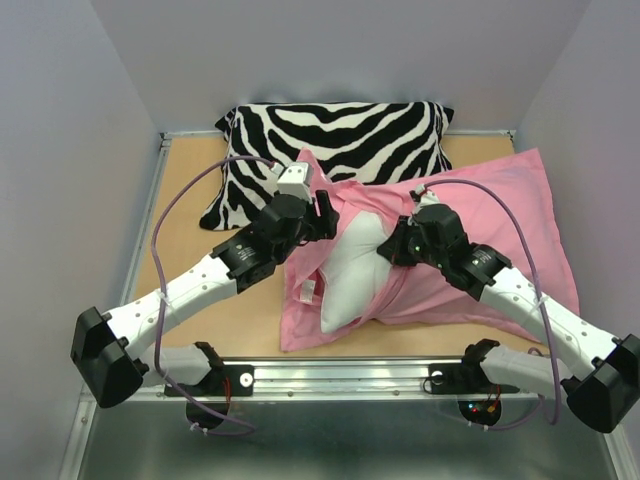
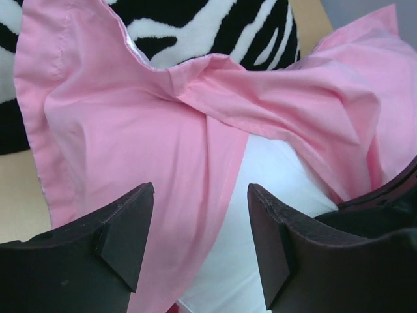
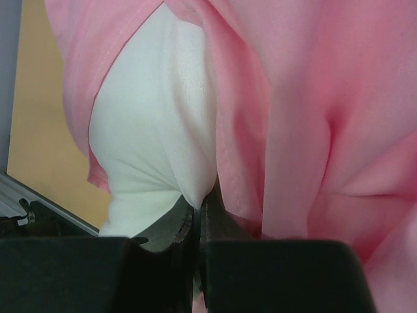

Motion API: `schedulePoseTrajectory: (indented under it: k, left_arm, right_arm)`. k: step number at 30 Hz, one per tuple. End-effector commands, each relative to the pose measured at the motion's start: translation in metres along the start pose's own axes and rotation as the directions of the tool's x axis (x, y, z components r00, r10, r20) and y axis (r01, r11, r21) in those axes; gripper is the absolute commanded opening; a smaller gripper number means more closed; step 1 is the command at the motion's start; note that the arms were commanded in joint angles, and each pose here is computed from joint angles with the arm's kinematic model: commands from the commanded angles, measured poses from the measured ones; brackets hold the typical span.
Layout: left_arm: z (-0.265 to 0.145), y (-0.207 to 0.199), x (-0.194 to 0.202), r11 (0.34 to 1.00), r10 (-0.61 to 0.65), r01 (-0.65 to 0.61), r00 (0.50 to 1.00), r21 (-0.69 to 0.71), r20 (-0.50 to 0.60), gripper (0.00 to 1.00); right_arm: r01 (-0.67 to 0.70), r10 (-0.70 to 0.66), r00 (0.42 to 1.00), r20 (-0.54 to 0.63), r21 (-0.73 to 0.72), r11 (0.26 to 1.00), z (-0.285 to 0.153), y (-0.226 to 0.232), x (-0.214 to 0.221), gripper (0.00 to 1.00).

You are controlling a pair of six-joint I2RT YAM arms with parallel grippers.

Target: Remove the pillowcase from the pillow

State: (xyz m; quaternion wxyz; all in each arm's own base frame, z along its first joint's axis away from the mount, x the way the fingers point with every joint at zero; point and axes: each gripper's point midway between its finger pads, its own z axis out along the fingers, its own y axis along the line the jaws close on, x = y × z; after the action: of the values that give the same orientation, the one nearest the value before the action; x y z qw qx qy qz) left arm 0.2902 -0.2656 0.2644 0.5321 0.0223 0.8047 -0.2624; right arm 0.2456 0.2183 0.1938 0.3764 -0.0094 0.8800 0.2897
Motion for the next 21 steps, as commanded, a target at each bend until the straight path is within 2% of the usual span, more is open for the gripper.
schedulePoseTrajectory:
  k: [1,7,11,13,16,17,18,21]
  left_arm:
    - [0.002,0.008,0.013,0.99,0.123,-0.127,0.991,-0.059,-0.06,0.71]
    - [0.014,0.011,0.043,0.972,0.2,-0.214,0.969,-0.094,-0.143,0.71]
    - [0.018,0.011,0.046,0.972,0.206,-0.22,0.968,-0.088,-0.142,0.7]
    - [0.018,0.011,0.044,0.973,0.199,-0.212,0.971,-0.09,-0.133,0.67]
    - [0.019,0.026,0.04,0.96,0.189,-0.209,0.974,-0.184,-0.121,0.48]
    - [0.02,0.038,0.035,0.942,0.191,-0.216,0.975,-0.257,-0.117,0.35]
    - [0.021,0.045,0.034,0.932,0.184,-0.21,0.976,-0.296,-0.114,0.27]
    - [0.026,0.068,0.022,0.906,0.133,-0.156,0.988,-0.393,-0.085,0.08]
  right_arm:
    - [0.023,-0.024,0.998,0.063,0.01,1.0,0.001,0.009,-0.019,0.01]
    - [0.038,-0.039,0.998,0.058,0.019,0.999,0.005,0.014,-0.022,0.01]
    - [0.041,-0.042,0.998,0.055,0.025,0.999,0.006,0.015,-0.02,0.0]
    - [0.039,-0.041,0.998,0.057,0.028,0.999,0.006,0.015,-0.02,0.01]
    - [0.041,-0.042,0.997,0.061,0.019,0.999,0.002,0.018,-0.02,0.01]
    - [0.044,-0.045,0.997,0.059,0.019,0.999,0.0,0.019,-0.02,0.0]
    - [0.044,-0.045,0.997,0.068,0.017,0.999,-0.004,0.02,-0.022,0.01]
    - [0.042,-0.043,0.997,0.069,0.022,0.999,-0.01,0.019,-0.021,0.0]
